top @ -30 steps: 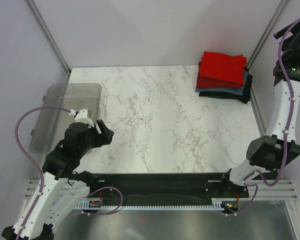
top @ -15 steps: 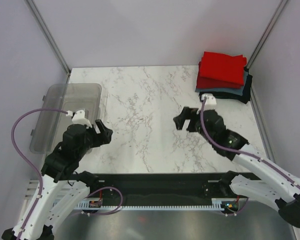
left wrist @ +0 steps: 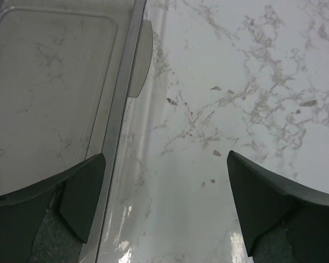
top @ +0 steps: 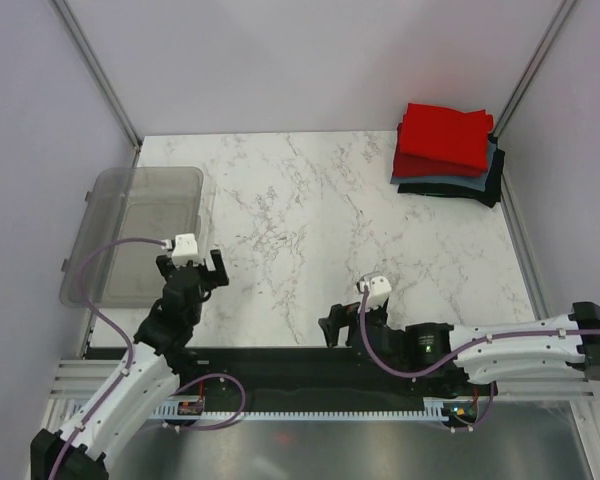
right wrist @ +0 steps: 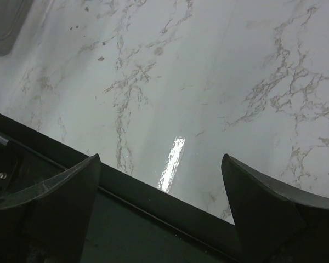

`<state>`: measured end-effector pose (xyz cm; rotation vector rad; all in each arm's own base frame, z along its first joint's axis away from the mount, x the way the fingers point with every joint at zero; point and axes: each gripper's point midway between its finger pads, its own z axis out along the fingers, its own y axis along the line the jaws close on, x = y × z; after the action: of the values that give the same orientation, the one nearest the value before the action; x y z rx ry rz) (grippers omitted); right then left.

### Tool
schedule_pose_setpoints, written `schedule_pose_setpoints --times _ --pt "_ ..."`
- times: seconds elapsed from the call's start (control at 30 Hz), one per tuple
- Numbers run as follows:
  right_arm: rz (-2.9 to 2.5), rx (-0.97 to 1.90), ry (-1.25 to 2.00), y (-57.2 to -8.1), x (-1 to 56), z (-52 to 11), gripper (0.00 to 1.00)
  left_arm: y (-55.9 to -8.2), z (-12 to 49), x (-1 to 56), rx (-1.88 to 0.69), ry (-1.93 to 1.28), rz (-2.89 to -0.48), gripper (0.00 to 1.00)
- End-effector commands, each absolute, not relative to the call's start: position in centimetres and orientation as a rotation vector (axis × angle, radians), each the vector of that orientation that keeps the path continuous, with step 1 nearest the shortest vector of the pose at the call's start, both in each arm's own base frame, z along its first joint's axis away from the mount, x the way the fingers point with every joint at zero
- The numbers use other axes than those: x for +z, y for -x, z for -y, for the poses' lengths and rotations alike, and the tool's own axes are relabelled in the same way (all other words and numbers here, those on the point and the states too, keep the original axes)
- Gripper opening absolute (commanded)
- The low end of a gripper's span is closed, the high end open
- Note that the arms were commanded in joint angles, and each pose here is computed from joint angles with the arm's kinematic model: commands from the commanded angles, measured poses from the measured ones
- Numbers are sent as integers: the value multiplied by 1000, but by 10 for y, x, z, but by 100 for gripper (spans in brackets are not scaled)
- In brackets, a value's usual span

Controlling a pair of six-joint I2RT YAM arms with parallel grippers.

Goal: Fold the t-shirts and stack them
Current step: Reset both grippers

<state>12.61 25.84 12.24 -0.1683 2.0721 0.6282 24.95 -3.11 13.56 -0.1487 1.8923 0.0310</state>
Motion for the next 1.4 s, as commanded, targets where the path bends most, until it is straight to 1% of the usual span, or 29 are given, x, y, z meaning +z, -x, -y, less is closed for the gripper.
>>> schedule_pose_setpoints --times 0.0,0.07,0.1,0.13,0.2,0.23,0.27,0.33,0.37,0.43,0.47,0.53,0.6,0.67,0.8,1.0,1.03,1.13,1.17,1.23,1.27,1.33,1.37 --pt "-1975 622 44 -131 131 -264 98 -276 17 153 143 126 -1619 100" --pt "-1953 594 38 -132 130 -263 98 -283 19 151 133 99 -1564 100" --pt "-1948 591 36 -132 129 -262 98 -289 15 135 133 157 -1619 100" --pt "-1937 591 25 -134 131 -260 98 -295 6 132 144 210 -1622 100" --pt "-1926 591 6 -135 128 -254 98 -311 13 116 106 199 -1656 100" --pt "-1912 614 -32 -136 133 -250 98 -318 4 117 121 229 -1648 100" --pt "-1895 610 -54 -139 135 -245 98 -331 8 129 111 218 -1638 100" --pt "-1869 630 -81 -141 143 -235 98 -343 9 121 122 163 -1659 100" --pt "-1848 601 -99 -145 145 -226 98 -352 19 126 72 101 -1644 100" --pt "-1808 599 -140 -150 158 -213 98 -361 14 122 93 66 -1666 100" --pt "-1781 552 -130 -154 163 -205 98 -364 18 122 63 38 -1664 100" --pt "-1742 534 -142 -158 177 -195 98 -368 12 124 41 7 -1629 100" --pt "-1692 441 -126 -164 189 -182 98 -370 11 109 9 24 -1659 99" --pt "-1658 357 -119 -169 197 -170 98 -372 19 104 -25 -30 -1666 100" --pt "-1584 158 -121 -176 216 -142 98 -372 19 104 -30 -33 -1664 100" --pt "-1578 134 -151 -181 245 -136 98 -371 19 105 -30 -33 -1663 100" --pt "-1581 68 -91 -181 246 -133 98 -372 19 104 -30 -33 -1663 100" --pt "-1558 -84 -79 -185 251 -115 98 -371 19 105 -30 -33 -1659 100" --pt "-1576 -114 -112 -195 250 -105 98 -371 18 105 -29 -32 -1658 100" --pt "-1617 -65 -141 -212 243 -96 98 -371 18 105 -29 -32 -1658 100" --pt "-1627 -34 -113 -234 230 -92 98 -372 18 105 -29 -32 -1656 100" --pt "-1557 23 -189 -252 232 -79 98 -372 18 106 -29 -32 -1652 100" --pt "-1570 -76 -210 -265 214 -52 98 -372 18 105 -28 -31 -1655 100"
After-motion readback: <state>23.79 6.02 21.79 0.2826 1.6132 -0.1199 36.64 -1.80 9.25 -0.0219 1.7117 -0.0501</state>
